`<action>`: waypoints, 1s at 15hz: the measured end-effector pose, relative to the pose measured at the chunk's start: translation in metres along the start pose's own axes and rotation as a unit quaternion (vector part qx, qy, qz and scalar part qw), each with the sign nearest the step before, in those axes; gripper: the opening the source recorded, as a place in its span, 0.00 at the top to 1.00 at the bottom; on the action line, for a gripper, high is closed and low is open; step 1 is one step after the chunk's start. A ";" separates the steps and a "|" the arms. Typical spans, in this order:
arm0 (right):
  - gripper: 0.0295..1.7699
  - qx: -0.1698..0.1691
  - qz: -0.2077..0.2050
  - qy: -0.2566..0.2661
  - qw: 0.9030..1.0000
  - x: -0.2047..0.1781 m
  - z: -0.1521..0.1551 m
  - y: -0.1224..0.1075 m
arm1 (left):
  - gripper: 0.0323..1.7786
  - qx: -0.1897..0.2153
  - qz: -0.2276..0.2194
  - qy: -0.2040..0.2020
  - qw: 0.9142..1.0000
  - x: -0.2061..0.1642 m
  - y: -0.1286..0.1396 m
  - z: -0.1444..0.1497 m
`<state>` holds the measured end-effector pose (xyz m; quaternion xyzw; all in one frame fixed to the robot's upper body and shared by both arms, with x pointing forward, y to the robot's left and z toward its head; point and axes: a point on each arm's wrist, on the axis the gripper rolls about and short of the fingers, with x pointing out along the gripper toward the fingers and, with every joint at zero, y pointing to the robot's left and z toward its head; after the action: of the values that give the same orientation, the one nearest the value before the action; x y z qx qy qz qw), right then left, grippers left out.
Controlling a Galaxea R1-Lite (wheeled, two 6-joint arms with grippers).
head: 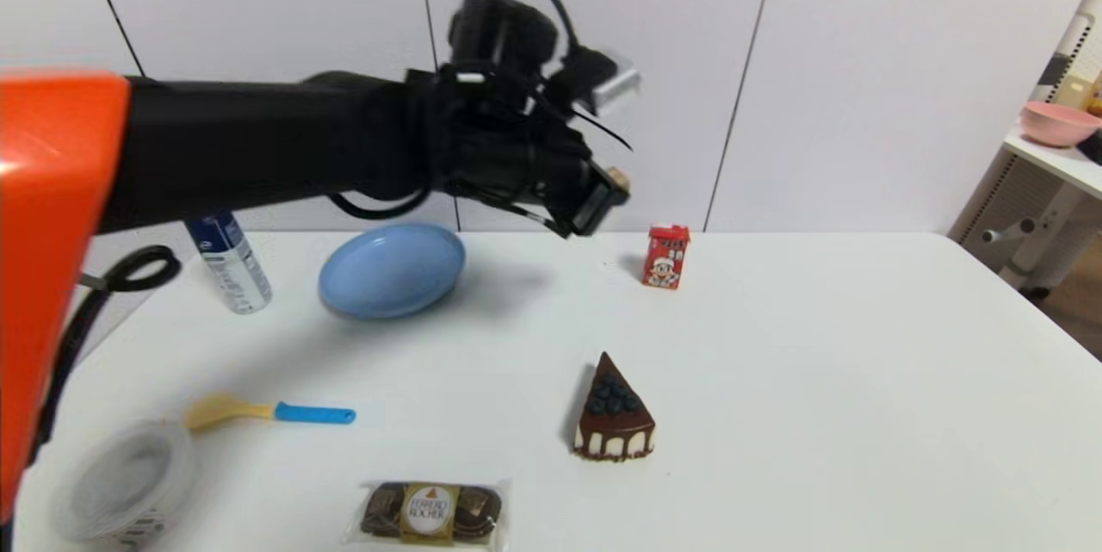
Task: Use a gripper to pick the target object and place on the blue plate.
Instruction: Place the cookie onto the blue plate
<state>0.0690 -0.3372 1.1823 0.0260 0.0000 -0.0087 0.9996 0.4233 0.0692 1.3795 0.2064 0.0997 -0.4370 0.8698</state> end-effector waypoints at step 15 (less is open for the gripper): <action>0.04 0.000 0.000 0.000 1.000 0.000 0.000 0.000 | 0.78 -0.200 0.216 0.165 0.941 -0.072 0.165 -0.156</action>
<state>0.0690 -0.3372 1.1823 0.0260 0.0000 -0.0086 0.9996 0.5131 0.2787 1.3098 0.1143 0.2804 -0.1689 0.9380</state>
